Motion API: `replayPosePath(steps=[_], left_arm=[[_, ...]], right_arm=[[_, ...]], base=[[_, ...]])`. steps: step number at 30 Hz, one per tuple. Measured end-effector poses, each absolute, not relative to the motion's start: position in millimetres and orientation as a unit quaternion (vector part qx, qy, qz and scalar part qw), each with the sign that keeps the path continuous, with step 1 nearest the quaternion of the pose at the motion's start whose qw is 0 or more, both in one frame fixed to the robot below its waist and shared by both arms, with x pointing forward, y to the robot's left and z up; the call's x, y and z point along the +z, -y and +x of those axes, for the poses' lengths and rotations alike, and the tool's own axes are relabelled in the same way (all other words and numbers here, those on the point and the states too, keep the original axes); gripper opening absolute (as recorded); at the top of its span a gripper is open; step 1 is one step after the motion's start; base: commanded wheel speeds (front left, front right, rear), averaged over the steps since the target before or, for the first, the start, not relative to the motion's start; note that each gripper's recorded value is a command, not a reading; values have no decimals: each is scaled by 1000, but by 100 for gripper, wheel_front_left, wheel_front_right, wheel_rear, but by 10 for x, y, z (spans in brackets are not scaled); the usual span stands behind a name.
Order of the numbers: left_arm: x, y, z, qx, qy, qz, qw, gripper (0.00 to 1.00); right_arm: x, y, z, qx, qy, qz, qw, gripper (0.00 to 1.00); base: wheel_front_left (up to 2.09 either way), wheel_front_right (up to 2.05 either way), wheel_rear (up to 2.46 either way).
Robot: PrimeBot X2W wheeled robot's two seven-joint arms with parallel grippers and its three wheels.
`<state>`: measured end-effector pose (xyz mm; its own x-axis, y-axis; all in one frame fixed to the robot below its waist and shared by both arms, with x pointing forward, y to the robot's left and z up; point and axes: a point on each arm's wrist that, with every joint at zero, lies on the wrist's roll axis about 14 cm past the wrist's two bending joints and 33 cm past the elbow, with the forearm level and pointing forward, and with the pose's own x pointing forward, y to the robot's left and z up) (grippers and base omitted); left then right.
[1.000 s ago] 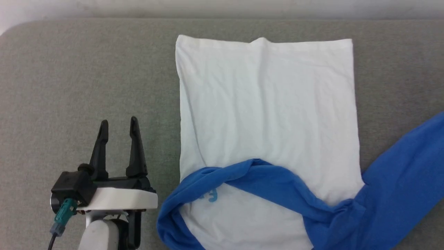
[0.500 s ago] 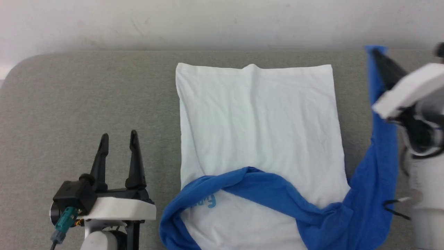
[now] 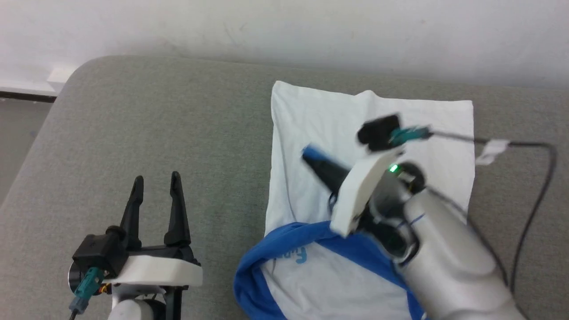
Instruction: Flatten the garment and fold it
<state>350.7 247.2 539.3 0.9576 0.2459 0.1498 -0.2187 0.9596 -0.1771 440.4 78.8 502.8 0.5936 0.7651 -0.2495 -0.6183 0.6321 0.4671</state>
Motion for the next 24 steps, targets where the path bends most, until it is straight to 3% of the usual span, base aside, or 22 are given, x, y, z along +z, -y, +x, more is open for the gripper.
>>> replayPosePath(steps=[10,11,12,18,21,24], left_arm=[[5233,-2525,3459,132,60,-84,986,100],[5211,-2521,3464,131,57,-84,986,100],[5189,-2512,3470,130,54,-85,986,100],[5136,-2488,3513,128,48,-86,987,100],[5124,-2501,3540,128,45,-81,987,100],[5135,-2505,3582,123,45,-75,989,100]], right_arm=[[4374,-1350,3442,495,-321,144,794,0],[4322,-1356,3393,499,-325,138,792,59],[4283,-1365,3343,503,-328,135,788,100],[4575,-1490,3343,529,-243,148,799,100],[4917,-1444,3542,530,-149,144,822,100],[5183,-1084,3929,483,-62,138,863,100]], base=[[0,0,0],[0,0,0],[0,0,0],[0,0,0],[0,0,0],[0,0,0]])
